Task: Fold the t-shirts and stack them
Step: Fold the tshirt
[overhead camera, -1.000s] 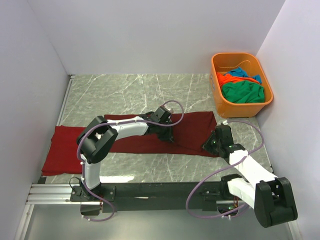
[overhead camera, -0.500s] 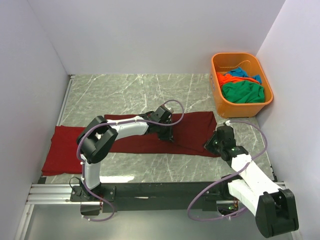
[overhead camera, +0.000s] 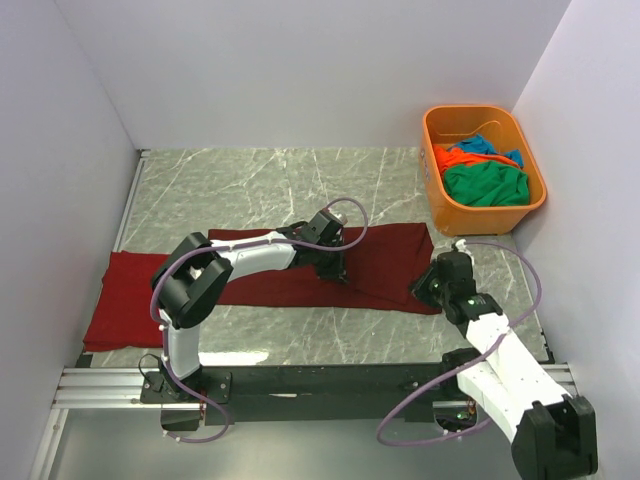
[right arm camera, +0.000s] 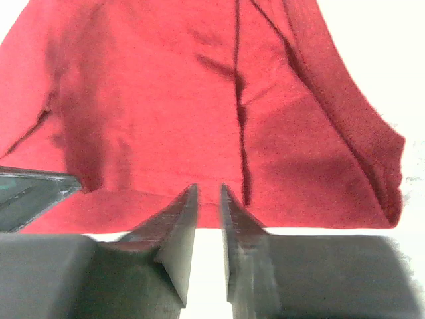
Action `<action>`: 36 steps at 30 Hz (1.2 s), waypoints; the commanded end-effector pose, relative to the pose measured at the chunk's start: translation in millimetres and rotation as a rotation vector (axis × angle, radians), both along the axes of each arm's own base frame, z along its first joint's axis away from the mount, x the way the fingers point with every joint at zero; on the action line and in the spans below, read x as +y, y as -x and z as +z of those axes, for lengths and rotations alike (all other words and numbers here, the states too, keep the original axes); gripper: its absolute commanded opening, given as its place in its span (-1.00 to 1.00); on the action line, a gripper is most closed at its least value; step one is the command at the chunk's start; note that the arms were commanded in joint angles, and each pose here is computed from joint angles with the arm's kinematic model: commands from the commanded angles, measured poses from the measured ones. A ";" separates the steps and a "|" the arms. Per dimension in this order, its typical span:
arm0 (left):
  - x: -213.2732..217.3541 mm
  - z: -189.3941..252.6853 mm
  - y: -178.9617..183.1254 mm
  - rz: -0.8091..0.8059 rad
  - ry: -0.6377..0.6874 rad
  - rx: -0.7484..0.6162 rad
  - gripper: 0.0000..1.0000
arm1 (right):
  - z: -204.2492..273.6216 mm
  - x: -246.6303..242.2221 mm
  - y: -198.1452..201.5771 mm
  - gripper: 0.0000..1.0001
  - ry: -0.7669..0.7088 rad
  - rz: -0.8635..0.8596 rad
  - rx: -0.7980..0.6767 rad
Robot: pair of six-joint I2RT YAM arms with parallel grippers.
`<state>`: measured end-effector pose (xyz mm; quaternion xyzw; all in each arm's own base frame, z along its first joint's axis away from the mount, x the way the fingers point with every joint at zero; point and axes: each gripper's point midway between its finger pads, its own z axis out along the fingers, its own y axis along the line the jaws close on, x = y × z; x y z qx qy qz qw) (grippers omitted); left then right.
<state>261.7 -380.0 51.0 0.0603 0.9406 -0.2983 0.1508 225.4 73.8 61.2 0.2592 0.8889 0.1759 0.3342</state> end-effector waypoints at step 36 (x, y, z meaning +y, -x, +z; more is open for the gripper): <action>-12.6 28.3 -5.7 -0.005 0.062 -0.040 -0.99 | -3.1 3.6 -8.3 -1.00 -0.040 -0.021 -0.015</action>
